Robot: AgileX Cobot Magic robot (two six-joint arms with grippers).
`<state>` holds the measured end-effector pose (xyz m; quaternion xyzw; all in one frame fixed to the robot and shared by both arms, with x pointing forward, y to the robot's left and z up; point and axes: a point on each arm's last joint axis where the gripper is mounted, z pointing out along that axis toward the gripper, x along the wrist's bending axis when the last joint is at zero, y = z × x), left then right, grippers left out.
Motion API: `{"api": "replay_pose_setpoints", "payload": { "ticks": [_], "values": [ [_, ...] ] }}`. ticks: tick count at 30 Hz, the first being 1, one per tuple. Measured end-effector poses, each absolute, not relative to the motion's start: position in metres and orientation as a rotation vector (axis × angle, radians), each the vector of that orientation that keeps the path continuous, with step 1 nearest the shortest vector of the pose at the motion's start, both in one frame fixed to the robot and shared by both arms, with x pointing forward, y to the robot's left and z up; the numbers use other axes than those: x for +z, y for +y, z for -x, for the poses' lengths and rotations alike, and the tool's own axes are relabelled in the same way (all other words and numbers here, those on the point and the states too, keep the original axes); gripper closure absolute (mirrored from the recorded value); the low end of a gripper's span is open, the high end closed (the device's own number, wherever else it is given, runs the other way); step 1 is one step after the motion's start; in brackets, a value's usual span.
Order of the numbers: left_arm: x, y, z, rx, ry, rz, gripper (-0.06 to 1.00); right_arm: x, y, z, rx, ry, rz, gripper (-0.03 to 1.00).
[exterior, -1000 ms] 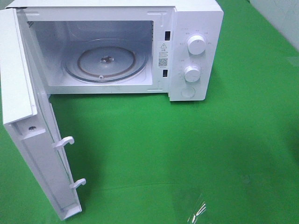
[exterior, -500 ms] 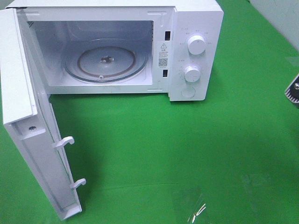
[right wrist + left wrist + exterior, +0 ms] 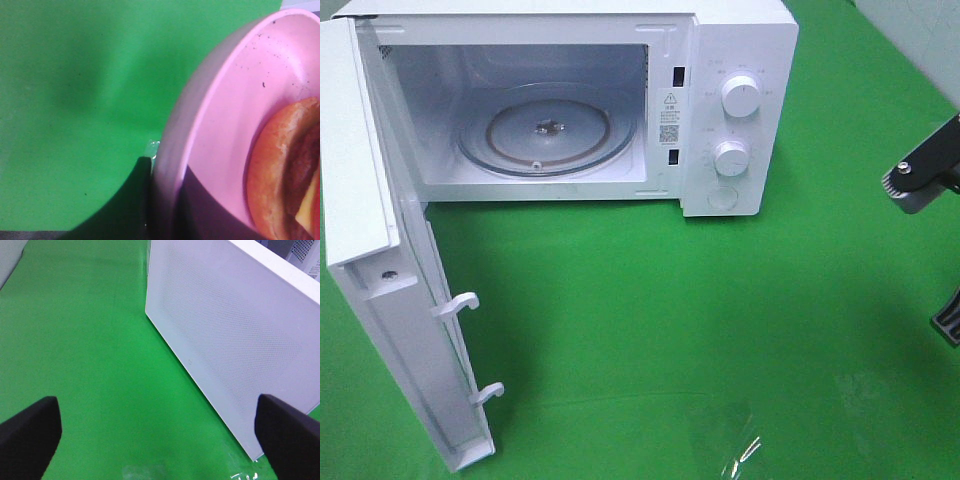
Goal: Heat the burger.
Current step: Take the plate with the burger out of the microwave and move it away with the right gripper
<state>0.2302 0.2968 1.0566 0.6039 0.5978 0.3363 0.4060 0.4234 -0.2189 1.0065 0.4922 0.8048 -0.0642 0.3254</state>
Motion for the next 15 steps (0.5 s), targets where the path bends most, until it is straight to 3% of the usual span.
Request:
{"api": "replay_pose_setpoints", "payload": {
  "ticks": [15],
  "values": [
    [1.057,0.297,-0.23,0.848,1.508,-1.523,-0.02,0.974,-0.211,-0.449,-0.147,2.109,-1.4,0.87]
  ]
}}
